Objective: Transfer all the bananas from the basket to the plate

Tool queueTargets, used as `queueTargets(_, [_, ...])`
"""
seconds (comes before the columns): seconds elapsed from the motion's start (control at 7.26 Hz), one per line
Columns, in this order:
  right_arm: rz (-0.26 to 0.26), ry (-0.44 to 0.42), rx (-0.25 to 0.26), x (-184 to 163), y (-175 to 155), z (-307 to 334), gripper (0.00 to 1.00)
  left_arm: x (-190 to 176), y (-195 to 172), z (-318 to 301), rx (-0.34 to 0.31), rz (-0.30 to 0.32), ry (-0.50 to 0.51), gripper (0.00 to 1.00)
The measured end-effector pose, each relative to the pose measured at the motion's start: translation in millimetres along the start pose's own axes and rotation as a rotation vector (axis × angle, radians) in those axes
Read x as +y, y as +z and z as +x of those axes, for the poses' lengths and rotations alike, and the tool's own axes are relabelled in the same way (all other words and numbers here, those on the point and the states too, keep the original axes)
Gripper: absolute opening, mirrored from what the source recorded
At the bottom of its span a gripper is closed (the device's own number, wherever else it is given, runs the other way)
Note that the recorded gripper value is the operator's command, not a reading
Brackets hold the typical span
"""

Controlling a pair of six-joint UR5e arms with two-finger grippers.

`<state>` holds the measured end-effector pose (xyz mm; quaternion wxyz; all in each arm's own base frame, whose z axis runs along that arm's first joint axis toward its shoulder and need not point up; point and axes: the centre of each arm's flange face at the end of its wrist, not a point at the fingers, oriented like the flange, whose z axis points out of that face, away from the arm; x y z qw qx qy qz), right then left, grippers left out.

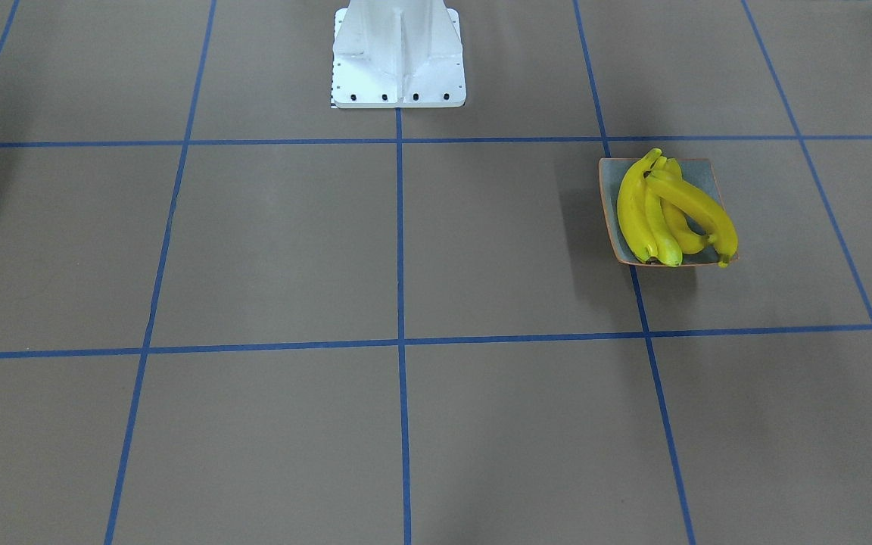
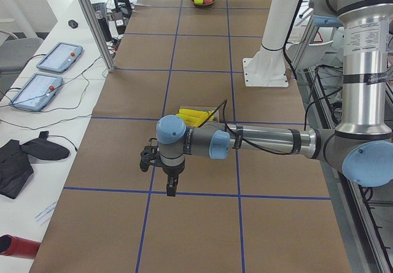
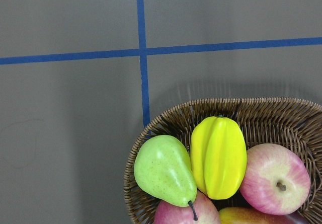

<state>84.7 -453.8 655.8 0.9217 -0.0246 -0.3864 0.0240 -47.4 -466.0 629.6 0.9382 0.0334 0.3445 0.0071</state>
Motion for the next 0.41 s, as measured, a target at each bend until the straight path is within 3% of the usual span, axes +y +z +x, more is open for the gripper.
queueTargets(0.41, [0.003, -0.002, 0.004, -1.2, -1.2, -0.8, 1.00, -0.7, 0.8, -1.2, 0.000, -0.001, -0.002, 1.00])
